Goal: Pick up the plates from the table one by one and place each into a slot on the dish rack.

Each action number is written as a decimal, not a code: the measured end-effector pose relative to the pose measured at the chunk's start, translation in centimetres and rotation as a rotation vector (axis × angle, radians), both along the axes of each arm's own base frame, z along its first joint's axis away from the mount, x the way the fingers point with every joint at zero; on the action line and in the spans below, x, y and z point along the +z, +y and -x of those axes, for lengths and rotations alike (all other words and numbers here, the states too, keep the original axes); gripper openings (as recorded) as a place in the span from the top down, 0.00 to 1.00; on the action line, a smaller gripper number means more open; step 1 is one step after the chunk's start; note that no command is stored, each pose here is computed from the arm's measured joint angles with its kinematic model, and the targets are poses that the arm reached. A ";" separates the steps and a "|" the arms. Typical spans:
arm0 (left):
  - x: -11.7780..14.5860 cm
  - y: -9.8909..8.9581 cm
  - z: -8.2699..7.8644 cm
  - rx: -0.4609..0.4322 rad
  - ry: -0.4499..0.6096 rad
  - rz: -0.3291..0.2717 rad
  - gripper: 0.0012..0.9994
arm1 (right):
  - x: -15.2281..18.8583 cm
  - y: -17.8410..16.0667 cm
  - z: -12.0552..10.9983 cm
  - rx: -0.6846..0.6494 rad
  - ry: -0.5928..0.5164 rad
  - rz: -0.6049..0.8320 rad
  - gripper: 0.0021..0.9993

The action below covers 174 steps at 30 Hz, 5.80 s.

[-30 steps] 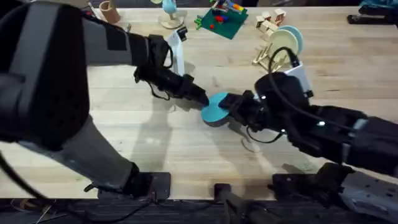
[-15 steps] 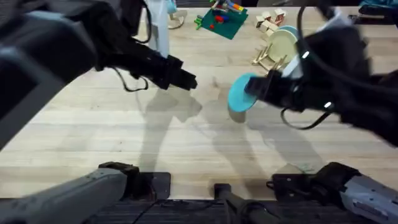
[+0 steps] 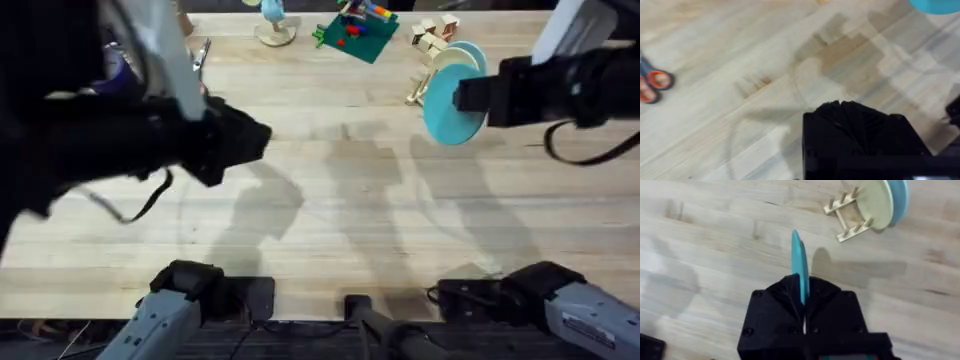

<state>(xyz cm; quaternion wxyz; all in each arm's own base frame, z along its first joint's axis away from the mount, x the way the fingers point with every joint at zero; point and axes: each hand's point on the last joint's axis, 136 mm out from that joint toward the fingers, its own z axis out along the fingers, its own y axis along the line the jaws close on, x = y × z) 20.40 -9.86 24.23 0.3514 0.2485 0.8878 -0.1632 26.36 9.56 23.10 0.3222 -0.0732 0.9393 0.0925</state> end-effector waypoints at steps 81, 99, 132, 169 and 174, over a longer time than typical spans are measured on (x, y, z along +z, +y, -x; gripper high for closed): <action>1.2 1.6 1.0 0.074 -0.079 -0.041 0.00 | -5.5 -4.7 -15.9 0.547 0.102 0.393 0.97; 1.2 1.6 1.0 0.074 -0.079 -0.041 0.00 | -6.6 -5.3 -16.5 0.542 0.121 0.411 0.97; 1.2 1.6 1.0 0.074 -0.079 -0.041 0.00 | -9.0 -5.4 -16.7 0.538 0.187 0.396 0.75; 1.2 1.6 1.0 0.074 -0.079 -0.041 0.00 | 6.0 -3.5 -1.2 0.265 0.049 0.279 0.00; 1.2 1.6 1.0 0.074 -0.079 -0.041 0.00 | 4.1 -4.2 1.6 0.224 0.061 0.270 0.00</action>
